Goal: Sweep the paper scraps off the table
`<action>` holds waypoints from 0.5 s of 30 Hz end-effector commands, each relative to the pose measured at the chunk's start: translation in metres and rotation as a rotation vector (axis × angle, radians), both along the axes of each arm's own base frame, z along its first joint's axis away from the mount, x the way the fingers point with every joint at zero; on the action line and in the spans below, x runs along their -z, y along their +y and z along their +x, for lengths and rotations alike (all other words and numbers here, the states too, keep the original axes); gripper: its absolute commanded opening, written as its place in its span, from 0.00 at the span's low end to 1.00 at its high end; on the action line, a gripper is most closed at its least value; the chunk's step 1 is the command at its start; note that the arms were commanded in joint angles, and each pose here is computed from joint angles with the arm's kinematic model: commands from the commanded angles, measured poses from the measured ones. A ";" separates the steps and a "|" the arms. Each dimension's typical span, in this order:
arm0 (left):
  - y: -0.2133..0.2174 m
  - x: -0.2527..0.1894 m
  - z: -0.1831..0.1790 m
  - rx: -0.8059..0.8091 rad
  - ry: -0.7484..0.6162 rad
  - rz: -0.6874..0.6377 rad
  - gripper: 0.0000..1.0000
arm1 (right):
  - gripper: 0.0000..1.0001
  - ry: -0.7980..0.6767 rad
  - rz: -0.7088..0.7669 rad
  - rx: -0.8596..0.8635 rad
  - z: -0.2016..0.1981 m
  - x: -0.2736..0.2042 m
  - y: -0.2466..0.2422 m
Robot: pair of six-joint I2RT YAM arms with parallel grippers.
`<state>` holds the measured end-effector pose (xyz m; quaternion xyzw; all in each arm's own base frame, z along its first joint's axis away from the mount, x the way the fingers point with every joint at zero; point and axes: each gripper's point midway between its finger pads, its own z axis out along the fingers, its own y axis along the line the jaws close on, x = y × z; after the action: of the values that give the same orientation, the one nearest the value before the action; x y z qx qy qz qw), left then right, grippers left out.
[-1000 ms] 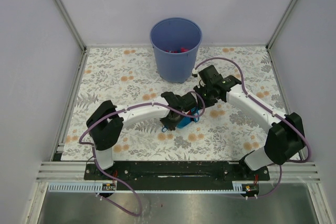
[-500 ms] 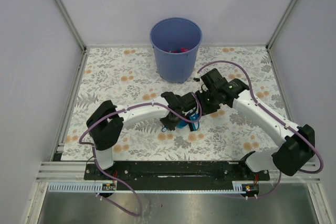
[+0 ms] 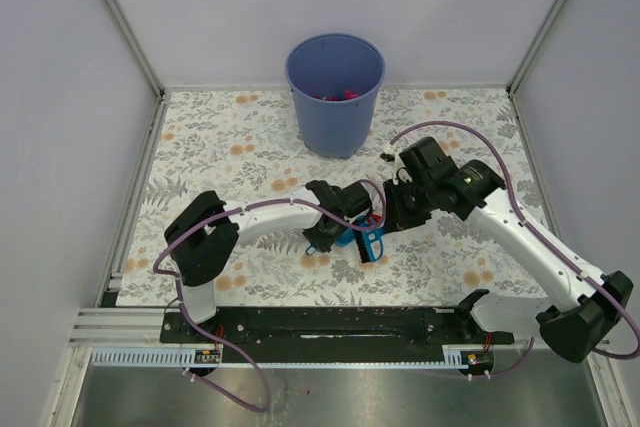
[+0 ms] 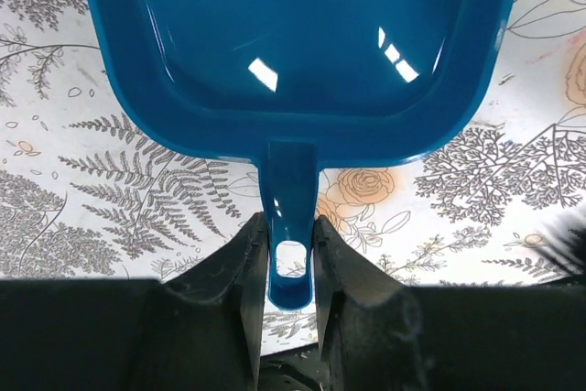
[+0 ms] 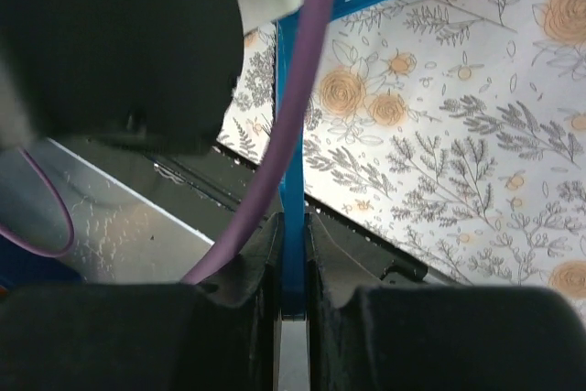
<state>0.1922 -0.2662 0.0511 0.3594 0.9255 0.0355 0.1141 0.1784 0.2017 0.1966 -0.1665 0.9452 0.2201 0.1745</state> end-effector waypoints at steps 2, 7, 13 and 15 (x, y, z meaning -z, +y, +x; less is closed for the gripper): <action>-0.007 0.005 0.000 -0.002 -0.006 -0.049 0.00 | 0.00 -0.030 -0.064 0.068 -0.017 -0.010 -0.026; -0.004 0.007 -0.001 -0.003 -0.001 -0.036 0.00 | 0.00 -0.152 -0.197 0.250 0.006 -0.006 -0.061; -0.004 0.003 -0.002 0.006 0.009 -0.035 0.00 | 0.00 -0.286 -0.361 0.330 0.075 0.019 -0.074; -0.004 0.005 -0.003 0.012 0.019 -0.022 0.00 | 0.00 -0.310 -0.401 0.347 0.102 0.026 -0.078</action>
<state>0.1896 -0.2646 0.0419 0.3598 0.9257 0.0326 0.1117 0.2183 0.1358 0.1765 -0.0826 0.9634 0.0333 0.2528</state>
